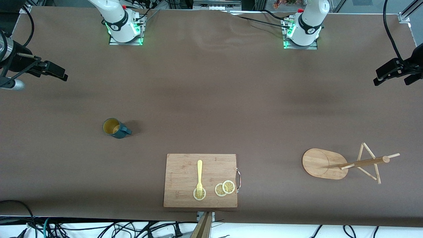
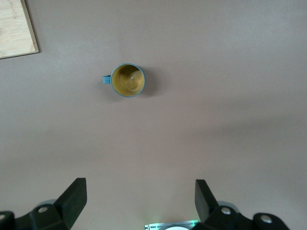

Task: Pass cup and hang on rack

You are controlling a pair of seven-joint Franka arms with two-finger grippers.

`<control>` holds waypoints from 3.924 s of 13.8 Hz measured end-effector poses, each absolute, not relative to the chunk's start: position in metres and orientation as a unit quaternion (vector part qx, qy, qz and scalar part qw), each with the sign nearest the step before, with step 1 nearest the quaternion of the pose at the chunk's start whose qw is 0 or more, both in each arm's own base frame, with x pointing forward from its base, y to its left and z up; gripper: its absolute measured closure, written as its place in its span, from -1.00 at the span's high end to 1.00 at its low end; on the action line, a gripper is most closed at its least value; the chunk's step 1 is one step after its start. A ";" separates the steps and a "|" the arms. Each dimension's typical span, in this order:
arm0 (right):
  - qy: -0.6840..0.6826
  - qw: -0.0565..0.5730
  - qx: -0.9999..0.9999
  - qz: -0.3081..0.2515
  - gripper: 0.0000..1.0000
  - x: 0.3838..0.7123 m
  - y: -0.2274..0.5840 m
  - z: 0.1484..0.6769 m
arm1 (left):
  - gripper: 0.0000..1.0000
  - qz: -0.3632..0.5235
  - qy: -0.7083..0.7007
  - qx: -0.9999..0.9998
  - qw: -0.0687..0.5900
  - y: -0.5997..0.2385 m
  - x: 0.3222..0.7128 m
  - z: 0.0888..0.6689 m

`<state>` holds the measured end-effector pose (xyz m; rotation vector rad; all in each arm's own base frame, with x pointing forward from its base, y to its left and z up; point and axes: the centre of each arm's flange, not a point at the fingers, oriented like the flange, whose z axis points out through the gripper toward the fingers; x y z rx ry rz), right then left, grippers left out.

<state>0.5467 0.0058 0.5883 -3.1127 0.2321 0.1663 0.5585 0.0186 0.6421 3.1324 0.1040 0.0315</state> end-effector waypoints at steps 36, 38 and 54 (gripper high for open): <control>0.064 0.006 -0.998 -0.015 0.81 0.590 0.025 0.279 | 1.00 0.018 0.031 0.999 0.004 0.017 0.567 0.647; 0.065 0.006 -0.998 -0.024 0.67 0.586 0.024 0.257 | 1.00 0.018 0.031 0.999 0.004 0.017 0.567 0.647; -0.009 0.011 -1.000 -0.001 -0.92 0.636 0.114 0.348 | 1.00 0.018 0.031 0.999 0.004 0.016 0.567 0.647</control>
